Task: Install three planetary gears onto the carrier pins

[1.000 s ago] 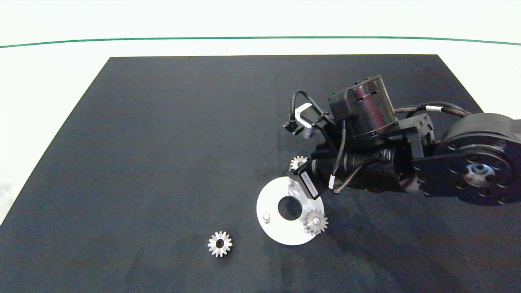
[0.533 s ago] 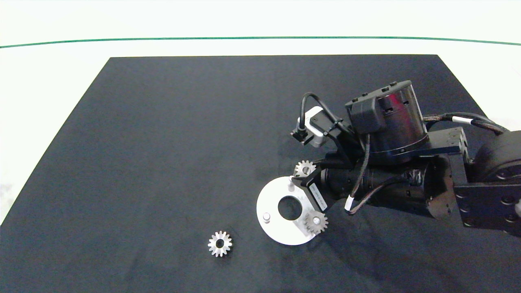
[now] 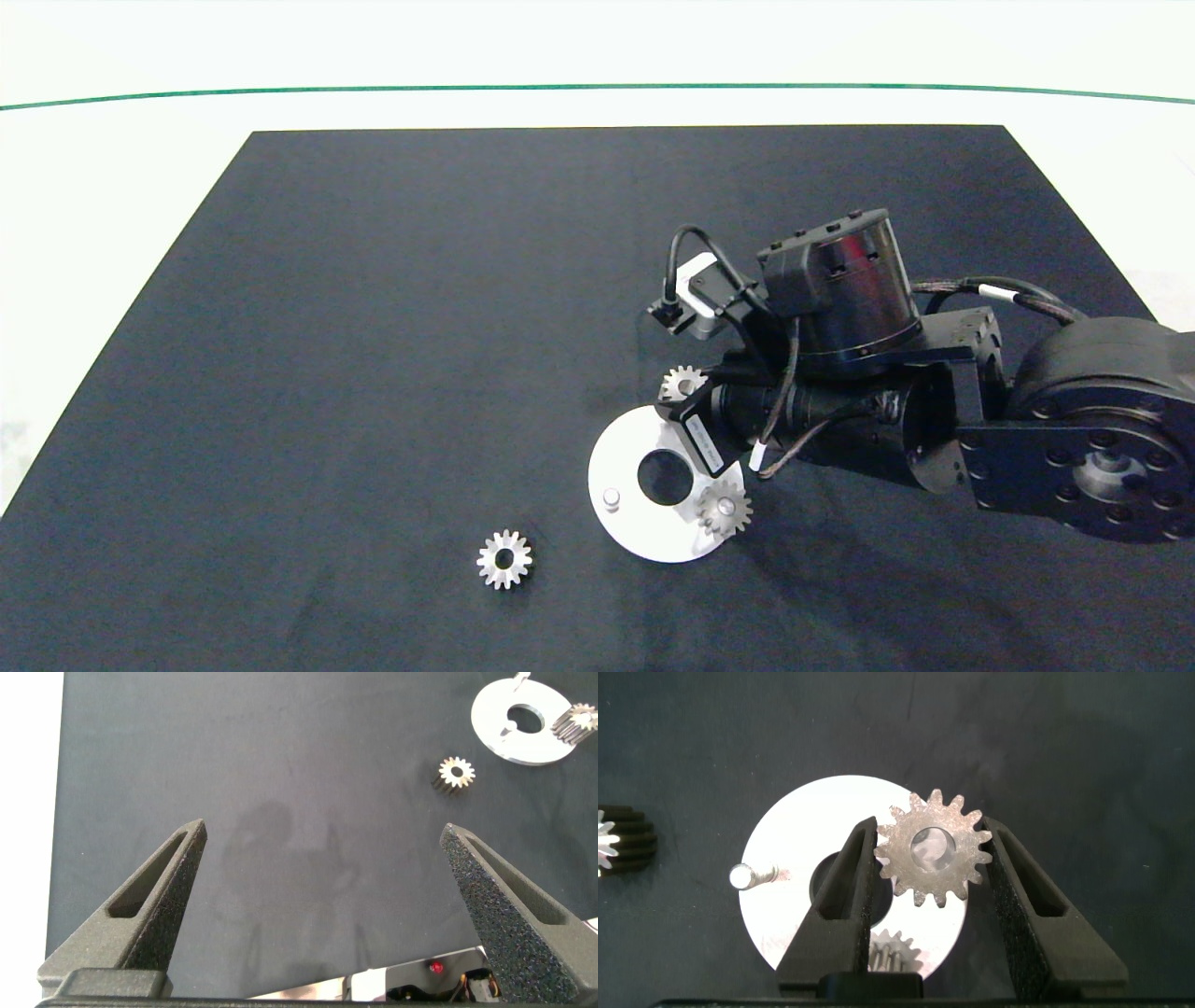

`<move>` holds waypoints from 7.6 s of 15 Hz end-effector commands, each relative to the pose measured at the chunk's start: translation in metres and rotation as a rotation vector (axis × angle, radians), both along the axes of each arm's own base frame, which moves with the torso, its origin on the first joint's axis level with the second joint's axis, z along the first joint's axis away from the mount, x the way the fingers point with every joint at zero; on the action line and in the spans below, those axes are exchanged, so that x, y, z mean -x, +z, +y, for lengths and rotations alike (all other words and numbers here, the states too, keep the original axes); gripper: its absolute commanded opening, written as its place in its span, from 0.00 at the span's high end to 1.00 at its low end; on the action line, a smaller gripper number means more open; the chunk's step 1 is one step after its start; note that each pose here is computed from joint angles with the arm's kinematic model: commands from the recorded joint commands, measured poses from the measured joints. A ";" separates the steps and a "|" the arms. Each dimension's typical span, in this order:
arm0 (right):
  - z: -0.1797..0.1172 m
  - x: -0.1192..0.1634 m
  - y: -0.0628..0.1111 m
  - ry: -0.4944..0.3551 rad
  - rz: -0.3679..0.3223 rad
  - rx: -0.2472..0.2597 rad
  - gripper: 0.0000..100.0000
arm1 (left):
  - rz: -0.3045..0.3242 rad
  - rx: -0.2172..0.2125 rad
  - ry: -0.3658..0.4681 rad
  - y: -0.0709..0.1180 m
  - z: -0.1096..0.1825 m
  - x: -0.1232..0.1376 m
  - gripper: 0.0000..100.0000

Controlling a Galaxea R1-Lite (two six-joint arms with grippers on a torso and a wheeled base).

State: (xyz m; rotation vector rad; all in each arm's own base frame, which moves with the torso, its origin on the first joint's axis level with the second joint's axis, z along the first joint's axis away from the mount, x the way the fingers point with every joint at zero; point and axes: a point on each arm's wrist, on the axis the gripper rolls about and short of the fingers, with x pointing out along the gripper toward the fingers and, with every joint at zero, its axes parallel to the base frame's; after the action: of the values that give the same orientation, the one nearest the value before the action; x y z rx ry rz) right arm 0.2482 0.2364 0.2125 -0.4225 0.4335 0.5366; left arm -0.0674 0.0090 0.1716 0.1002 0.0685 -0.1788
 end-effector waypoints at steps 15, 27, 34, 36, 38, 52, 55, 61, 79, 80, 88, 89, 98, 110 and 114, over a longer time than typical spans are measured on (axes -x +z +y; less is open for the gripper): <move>0.009 -0.010 -0.018 -0.003 0.034 0.026 0.90 | 0.003 -0.001 -0.004 -0.001 0.000 0.000 0.00; 0.012 -0.014 -0.018 0.000 0.017 0.009 0.90 | -0.003 0.000 -0.004 0.000 0.000 0.001 0.00; 0.013 -0.014 -0.018 0.000 0.016 0.016 0.00 | -0.005 0.000 -0.004 0.000 0.000 0.001 0.00; 0.013 -0.014 -0.018 0.000 0.015 0.015 0.00 | -0.006 0.000 -0.004 -0.001 0.000 0.001 0.00; 0.013 -0.014 -0.019 0.000 0.015 0.015 0.00 | -0.002 0.000 -0.004 -0.002 0.000 0.001 0.00; -0.204 0.186 0.021 -0.283 -0.178 -0.095 0.00 | 0.259 -0.158 -0.126 -0.039 -0.013 -0.075 0.00; -0.240 0.237 0.000 -0.361 -0.228 -0.134 0.00 | 0.303 -0.251 -0.264 -0.049 -0.018 -0.089 0.00; -0.257 0.271 -0.016 -0.406 -0.246 -0.139 0.00 | 0.291 -0.313 -0.381 -0.045 -0.038 -0.130 0.00; -0.262 0.285 -0.040 -0.468 -0.280 -0.157 0.00 | 0.268 -0.387 -0.520 -0.070 -0.125 -0.211 0.00; -0.261 0.285 -0.041 -0.468 -0.277 -0.155 0.00 | 0.245 -0.380 -0.523 -0.071 -0.130 -0.214 0.00; -0.262 0.286 -0.042 -0.468 -0.283 -0.160 0.00 | 0.226 -0.364 -0.506 -0.074 -0.143 -0.214 0.00; -0.262 0.286 -0.042 -0.468 -0.283 -0.160 0.00 | 0.227 -0.362 -0.505 -0.074 -0.143 -0.214 0.00; -0.263 0.288 -0.042 -0.469 -0.290 -0.164 0.00 | 0.208 -0.350 -0.506 -0.070 -0.147 -0.218 0.18; -0.263 0.289 -0.043 -0.471 -0.296 -0.168 0.00 | 0.217 -0.354 -0.508 -0.073 -0.153 -0.224 0.42; -0.264 0.291 -0.043 -0.470 -0.305 -0.173 0.00 | 0.224 -0.358 -0.512 -0.075 -0.154 -0.225 0.49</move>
State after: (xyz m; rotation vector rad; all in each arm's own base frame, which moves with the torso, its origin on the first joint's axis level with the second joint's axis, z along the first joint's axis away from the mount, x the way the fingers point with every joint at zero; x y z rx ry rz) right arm -0.0422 -0.0275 0.1694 -0.2161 0.1792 0.0501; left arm 0.1575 -0.1445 0.0971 0.4549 0.3015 -0.6894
